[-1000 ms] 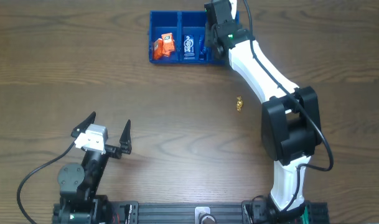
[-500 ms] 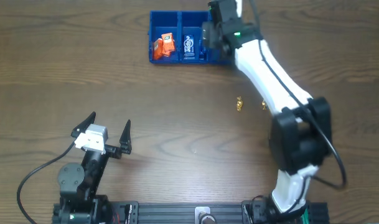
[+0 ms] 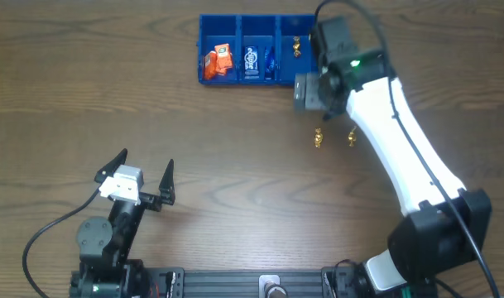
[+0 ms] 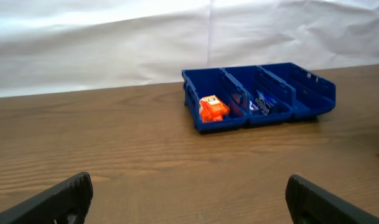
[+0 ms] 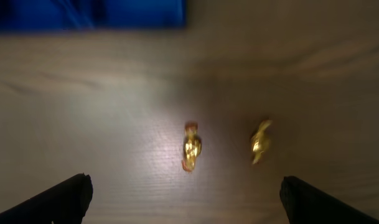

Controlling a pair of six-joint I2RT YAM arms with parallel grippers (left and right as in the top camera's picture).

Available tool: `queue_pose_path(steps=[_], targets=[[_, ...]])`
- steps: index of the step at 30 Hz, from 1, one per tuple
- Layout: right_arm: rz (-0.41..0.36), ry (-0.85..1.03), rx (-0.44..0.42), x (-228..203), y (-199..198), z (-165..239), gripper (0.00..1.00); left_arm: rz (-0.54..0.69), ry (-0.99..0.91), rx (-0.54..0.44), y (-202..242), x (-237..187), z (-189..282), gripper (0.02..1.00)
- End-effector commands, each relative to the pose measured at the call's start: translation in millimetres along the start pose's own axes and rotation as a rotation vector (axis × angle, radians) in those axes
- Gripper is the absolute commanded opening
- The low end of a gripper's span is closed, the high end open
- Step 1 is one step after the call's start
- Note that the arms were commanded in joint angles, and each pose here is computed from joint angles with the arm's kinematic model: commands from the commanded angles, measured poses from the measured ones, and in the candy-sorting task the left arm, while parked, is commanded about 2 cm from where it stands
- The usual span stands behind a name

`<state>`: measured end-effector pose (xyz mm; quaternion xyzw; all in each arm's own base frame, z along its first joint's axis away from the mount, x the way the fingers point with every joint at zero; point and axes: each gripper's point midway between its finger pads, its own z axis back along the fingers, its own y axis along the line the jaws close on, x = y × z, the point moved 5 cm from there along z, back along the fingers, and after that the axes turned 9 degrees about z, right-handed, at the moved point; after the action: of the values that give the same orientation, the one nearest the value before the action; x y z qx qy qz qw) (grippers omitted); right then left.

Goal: Sort Candies Into Trays

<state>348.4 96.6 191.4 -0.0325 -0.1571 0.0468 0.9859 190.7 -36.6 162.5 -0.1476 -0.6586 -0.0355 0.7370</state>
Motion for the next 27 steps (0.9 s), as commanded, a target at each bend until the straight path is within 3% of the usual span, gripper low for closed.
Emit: queue_pose_path(steps=[1, 4, 12, 27], targets=[[-0.042, 0.115, 0.015, -39.1, 4.3, -51.1, 1.000, 0.021, 0.045, -0.004, 1.5, -13.7, -1.0, 0.998], [-0.045, 0.110, 0.048, -46.7, 9.4, -69.3, 1.000, 0.021, 0.045, -0.004, 1.5, -13.7, -1.0, 0.998], [-0.009, 0.124, 0.039, -46.6, 13.5, -103.4, 1.000, 0.021, 0.045, -0.004, 1.5, -13.7, -1.0, 0.998], [0.024, 0.128, 0.035, -44.6, 11.3, -119.8, 0.936, 0.021, 0.045, -0.004, 1.5, -13.7, -1.0, 0.998]])
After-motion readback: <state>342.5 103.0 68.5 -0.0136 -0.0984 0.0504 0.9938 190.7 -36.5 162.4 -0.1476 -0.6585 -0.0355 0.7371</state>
